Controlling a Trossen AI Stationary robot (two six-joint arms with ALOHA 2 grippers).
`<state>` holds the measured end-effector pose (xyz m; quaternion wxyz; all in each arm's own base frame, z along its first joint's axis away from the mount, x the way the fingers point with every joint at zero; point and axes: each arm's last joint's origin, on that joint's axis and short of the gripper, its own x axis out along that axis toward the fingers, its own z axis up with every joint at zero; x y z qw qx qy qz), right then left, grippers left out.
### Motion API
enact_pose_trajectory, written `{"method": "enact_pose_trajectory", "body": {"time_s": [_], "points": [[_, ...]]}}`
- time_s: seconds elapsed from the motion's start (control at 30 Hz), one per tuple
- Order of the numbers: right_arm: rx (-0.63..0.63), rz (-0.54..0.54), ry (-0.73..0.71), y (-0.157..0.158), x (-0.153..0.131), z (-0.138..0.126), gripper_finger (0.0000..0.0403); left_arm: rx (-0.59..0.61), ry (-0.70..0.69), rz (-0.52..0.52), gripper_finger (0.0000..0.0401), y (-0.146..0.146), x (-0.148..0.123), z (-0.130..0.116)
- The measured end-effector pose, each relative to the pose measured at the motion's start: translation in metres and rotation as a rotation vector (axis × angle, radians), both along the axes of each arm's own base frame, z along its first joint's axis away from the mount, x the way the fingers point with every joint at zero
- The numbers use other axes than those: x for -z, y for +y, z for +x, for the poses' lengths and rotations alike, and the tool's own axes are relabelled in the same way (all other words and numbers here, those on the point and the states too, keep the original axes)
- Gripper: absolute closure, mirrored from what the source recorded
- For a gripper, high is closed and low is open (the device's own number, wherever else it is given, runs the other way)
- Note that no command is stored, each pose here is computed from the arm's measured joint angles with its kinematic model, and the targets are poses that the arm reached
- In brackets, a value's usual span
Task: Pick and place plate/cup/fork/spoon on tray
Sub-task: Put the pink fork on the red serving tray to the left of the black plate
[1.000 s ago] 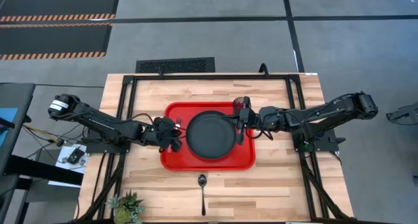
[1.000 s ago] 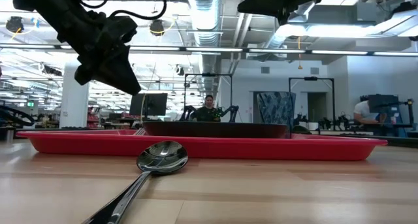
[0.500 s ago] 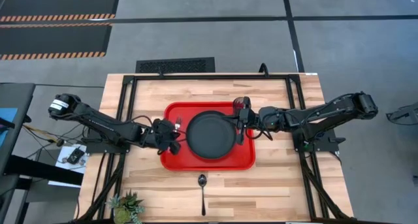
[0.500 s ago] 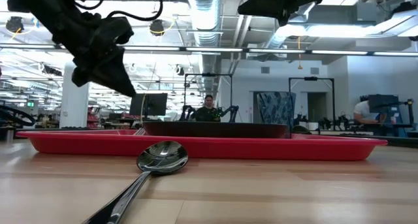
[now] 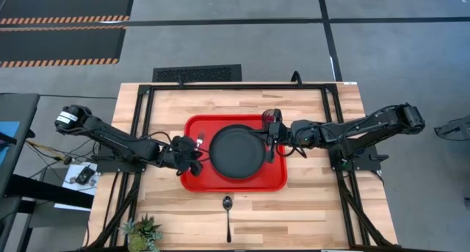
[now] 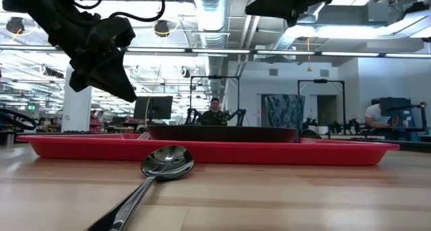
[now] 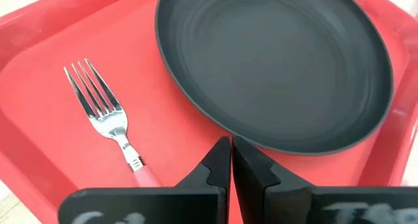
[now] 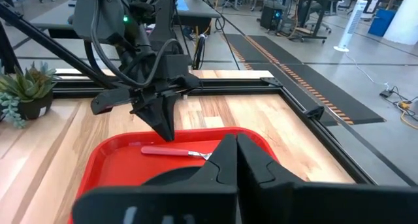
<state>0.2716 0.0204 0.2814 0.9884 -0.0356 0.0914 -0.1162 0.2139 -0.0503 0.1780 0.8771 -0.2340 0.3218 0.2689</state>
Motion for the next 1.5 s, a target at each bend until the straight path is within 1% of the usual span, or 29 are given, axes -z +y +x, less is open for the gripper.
{"method": "enact_pose_trajectory", "body": {"time_s": [0.1,0.2,0.33,0.47,0.57,0.7,0.8,0.97,1.07,1.3,1.4,1.5], "points": [[-0.030,0.002,0.006,0.001,0.001,0.000,0.0394,0.000,0.003,-0.002,0.0401,0.000,0.001,0.001],[-0.109,0.000,0.026,0.002,0.003,0.000,0.0394,0.013,0.008,0.001,0.0401,-0.002,0.006,0.005],[-0.229,-0.006,0.033,-0.003,0.018,-0.003,0.0394,0.051,0.021,0.005,0.0401,-0.005,0.016,0.014],[-0.311,0.024,0.016,-0.012,0.032,-0.007,0.0394,0.047,0.052,0.009,0.0401,-0.005,0.023,0.015],[-0.314,0.038,0.024,-0.018,0.037,-0.008,0.0394,0.036,0.040,-0.005,0.0401,-0.005,0.022,0.016],[-0.308,0.037,0.015,-0.019,0.036,-0.008,0.0394,0.041,0.043,-0.051,0.0401,-0.006,0.023,0.016],[-0.291,0.034,0.016,-0.020,0.036,-0.008,0.0394,0.039,0.046,-0.063,0.0401,-0.004,0.023,0.017],[-0.278,0.038,-0.004,-0.021,0.034,-0.008,0.0394,-0.006,0.077,-0.052,0.0401,0.007,0.031,0.022],[-0.276,0.047,-0.013,-0.021,0.034,-0.008,0.0394,-0.042,0.153,-0.031,0.0401,0.015,0.039,0.022],[-0.278,0.045,-0.020,-0.021,0.033,-0.008,0.0394,-0.149,0.176,0.012,0.0401,0.031,0.043,0.023],[-0.278,0.045,-0.020,-0.021,0.033,-0.008,0.0394,-0.160,0.195,-0.001,0.0401,0.035,0.043,0.022],[-0.278,0.045,-0.020,-0.021,0.033,-0.008,0.0394,-0.142,0.199,-0.024,0.0401,0.035,0.043,0.022]]}}
